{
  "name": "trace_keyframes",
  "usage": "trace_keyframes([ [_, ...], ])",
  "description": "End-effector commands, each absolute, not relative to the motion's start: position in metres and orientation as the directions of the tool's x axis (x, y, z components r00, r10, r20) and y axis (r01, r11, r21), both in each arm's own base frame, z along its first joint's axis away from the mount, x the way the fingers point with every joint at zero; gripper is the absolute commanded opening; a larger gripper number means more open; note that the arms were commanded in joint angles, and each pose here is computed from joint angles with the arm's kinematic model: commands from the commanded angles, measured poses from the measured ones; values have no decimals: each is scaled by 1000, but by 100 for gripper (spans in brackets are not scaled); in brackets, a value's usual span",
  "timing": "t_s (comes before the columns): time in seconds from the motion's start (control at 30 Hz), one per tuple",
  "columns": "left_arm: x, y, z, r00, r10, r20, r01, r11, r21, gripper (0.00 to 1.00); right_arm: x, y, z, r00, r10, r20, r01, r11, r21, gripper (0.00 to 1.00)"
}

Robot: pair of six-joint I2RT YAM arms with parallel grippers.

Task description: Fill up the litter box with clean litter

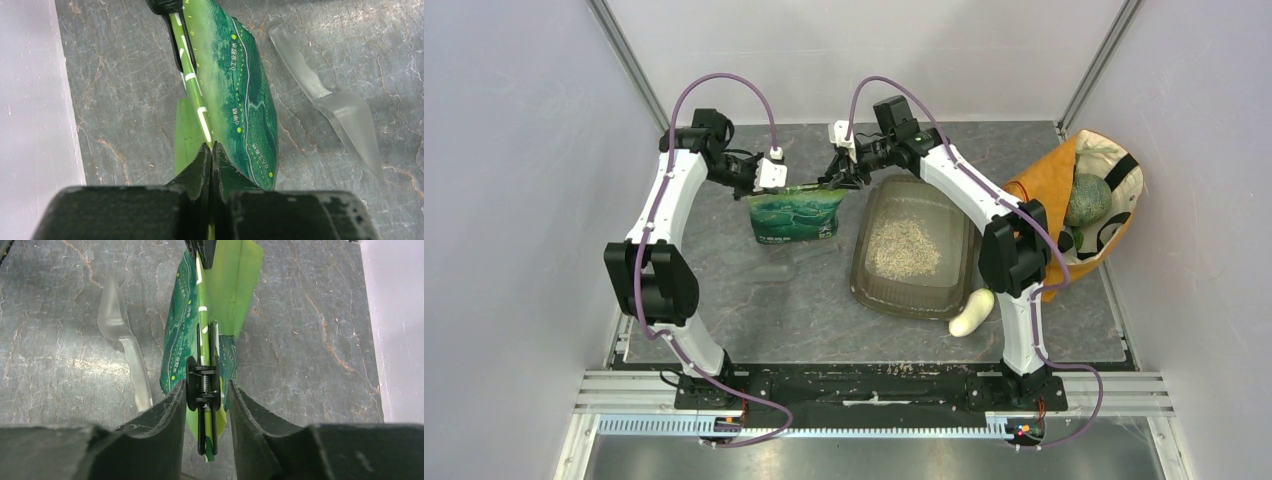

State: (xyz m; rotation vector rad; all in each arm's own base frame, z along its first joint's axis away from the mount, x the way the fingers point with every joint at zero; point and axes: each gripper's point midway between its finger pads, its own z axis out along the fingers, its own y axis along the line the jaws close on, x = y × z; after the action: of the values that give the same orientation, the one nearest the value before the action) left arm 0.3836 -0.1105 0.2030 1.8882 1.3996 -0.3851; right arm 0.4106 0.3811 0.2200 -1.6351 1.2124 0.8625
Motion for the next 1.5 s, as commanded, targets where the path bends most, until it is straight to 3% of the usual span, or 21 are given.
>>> trace_keyframes([
  [0.0, 382, -112, 210, 406, 683, -607, 895, -165, 414, 2, 414, 383, 215, 274, -332, -903, -962, -111, -251, 46],
  [0.4, 382, -113, 210, 408, 685, -604, 894, -163, 418, 5, 414, 385, 255, 259, -281, -924, -965, -46, -257, 82],
  [0.7, 399, -114, 242, 312, 691, -652, 885, 38, 464, 54, 410, 369, 301, 176, -255, -951, -978, 67, -199, 97],
  [0.77, 400, -115, 252, 308, 687, -659, 876, 67, 479, 83, 411, 363, 313, 162, -243, -956, -976, 105, -192, 97],
  [0.93, 412, -112, 293, 232, 659, -716, 822, 260, 506, 85, 413, 348, 345, 121, -196, -973, -964, 211, -162, 97],
  [1.1, 431, -92, 361, 88, 553, -828, 657, 593, 466, 87, 420, 318, 388, 55, -128, -990, -920, 379, -100, 97],
  [1.23, 431, -66, 394, -97, 425, -900, 503, 801, 324, 87, 427, 272, 420, -38, -39, -999, -837, 547, 10, 97],
  [1.47, 393, -16, 377, -371, 145, -917, 271, 962, 42, 88, 413, 173, 409, -203, 96, -974, -592, 781, 200, 97],
])
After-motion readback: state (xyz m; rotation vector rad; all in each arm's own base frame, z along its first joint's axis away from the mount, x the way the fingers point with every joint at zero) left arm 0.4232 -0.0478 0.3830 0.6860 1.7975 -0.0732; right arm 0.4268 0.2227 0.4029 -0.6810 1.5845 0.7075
